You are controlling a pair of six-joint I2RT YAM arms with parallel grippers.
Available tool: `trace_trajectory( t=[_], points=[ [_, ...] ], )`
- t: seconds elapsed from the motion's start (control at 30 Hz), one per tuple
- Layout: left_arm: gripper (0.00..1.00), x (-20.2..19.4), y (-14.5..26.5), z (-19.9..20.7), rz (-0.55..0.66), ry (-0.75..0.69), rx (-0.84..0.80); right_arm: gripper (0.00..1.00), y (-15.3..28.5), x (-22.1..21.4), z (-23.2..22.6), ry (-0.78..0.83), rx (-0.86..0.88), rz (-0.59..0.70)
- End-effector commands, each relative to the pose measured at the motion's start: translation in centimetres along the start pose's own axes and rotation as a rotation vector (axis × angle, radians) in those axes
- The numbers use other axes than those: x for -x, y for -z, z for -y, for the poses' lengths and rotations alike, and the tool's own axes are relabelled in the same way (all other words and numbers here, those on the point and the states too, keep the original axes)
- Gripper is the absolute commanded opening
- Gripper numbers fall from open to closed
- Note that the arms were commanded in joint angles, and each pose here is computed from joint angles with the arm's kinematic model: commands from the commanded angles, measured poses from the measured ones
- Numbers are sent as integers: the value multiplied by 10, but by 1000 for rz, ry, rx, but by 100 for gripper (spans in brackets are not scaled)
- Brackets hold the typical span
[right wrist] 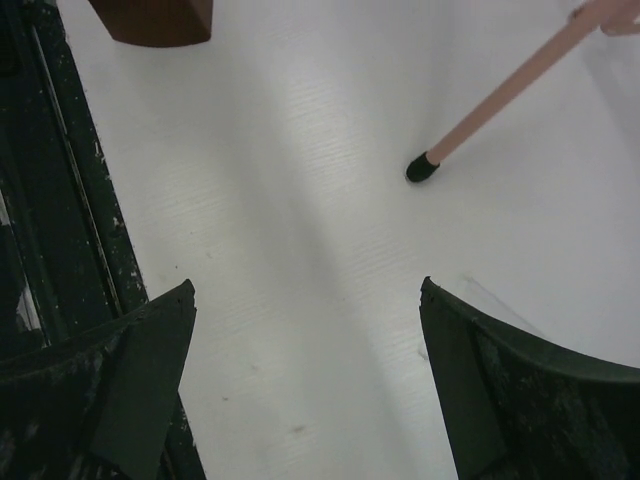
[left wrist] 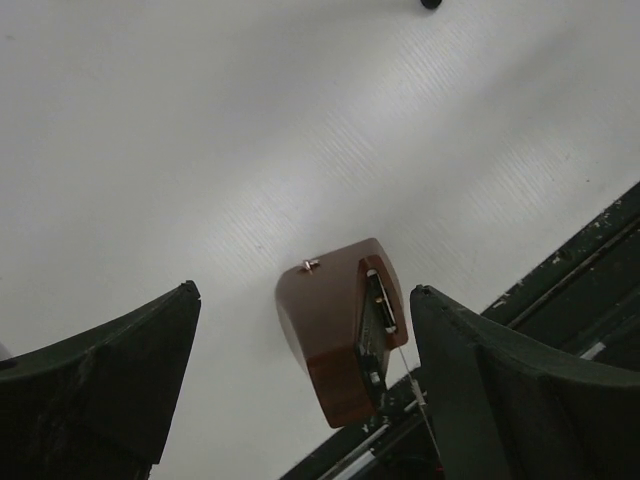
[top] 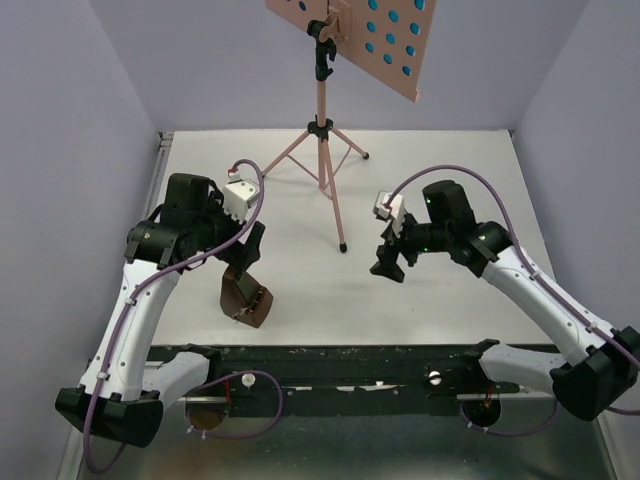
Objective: Pack up the instrument practice props
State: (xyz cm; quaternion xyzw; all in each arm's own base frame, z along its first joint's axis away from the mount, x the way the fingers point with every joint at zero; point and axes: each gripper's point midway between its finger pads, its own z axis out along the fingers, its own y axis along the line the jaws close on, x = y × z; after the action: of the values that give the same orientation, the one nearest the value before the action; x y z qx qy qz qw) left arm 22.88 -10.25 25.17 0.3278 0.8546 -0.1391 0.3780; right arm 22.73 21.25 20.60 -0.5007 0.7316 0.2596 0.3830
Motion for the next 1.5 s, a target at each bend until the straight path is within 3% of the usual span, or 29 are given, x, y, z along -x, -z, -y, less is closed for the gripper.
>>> trace_trajectory(
  t=[0.0, 0.2, 0.3, 0.43, 0.6, 0.7, 0.8, 0.93, 1.13, 1.47],
  points=[
    [95, -20, -6, 11, -75, 289, -47, 100, -28, 49, -3, 154, 22, 116],
    [99, -2, 5, -27, -38, 526, 149, 100, -89, 113, -28, 166, 94, 203],
    [99, -6, 11, -37, -60, 535, 297, 100, -118, 144, -54, 154, 158, 232],
    [99, 1, 31, -58, -5, 549, 464, 100, -150, 170, -90, 116, 247, 239],
    [99, 44, 75, -102, 177, 605, 719, 100, -168, 182, -118, 60, 329, 245],
    [99, 62, 105, -125, 331, 754, 825, 100, -179, 184, -132, 35, 354, 236],
    [99, 80, 122, -143, 485, 830, 875, 100, -188, 188, -145, 35, 377, 233],
    [99, 86, 127, -156, 568, 875, 888, 100, -206, 194, -153, 30, 349, 223],
    [99, 70, 126, -164, 577, 960, 875, 100, -231, 187, -151, 11, 292, 158],
    [99, 71, 131, -173, 597, 946, 882, 100, -257, 167, -134, -42, 188, 18]
  ],
)
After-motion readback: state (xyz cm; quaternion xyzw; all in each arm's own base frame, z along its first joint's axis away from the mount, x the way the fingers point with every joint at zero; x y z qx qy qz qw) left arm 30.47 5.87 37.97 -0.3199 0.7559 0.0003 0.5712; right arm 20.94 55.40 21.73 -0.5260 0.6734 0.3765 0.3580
